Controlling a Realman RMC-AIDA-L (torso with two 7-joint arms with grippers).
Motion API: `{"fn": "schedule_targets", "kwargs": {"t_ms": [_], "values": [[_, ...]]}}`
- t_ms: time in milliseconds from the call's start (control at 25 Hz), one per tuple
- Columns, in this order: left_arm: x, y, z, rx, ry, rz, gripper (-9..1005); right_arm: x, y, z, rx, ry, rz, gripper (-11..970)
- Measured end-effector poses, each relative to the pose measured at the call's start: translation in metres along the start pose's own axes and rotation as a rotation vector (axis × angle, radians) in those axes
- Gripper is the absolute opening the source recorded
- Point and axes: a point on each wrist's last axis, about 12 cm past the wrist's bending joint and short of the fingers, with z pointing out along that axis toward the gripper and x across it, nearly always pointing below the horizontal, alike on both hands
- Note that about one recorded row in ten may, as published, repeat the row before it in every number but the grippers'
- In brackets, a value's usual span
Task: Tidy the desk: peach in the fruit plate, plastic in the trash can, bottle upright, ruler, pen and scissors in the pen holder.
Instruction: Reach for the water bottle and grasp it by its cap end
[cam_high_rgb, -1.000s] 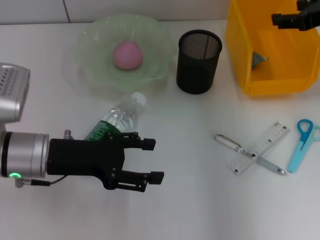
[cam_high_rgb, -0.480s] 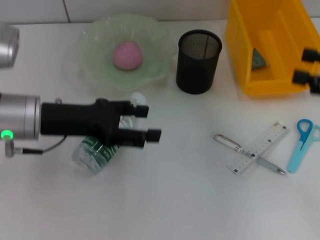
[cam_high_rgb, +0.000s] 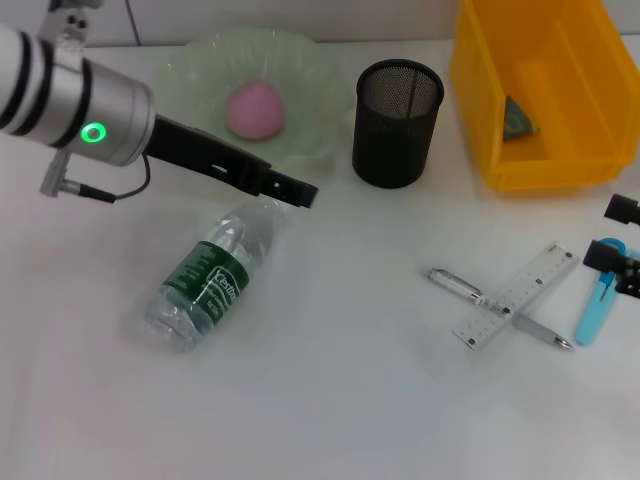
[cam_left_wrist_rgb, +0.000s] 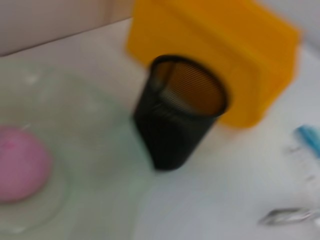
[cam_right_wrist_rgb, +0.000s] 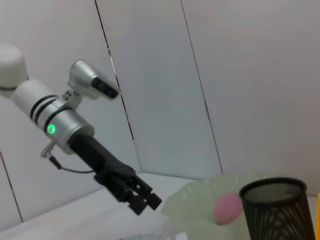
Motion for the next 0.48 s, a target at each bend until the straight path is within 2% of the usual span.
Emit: {"fn": "schedule_targets", "kwargs": {"t_ms": [120, 480], "values": [[-0.009, -0.005, 0.013, -0.133, 0.095, 0.014, 823, 0.007, 0.001, 0.000, 0.013, 0.009, 0.005, 747], [-0.008, -0.010, 0.015, -0.187, 0.125, -0.012, 814, 0.009, -0.001, 0.003, 0.033, 0.017, 0.006, 747]]}}
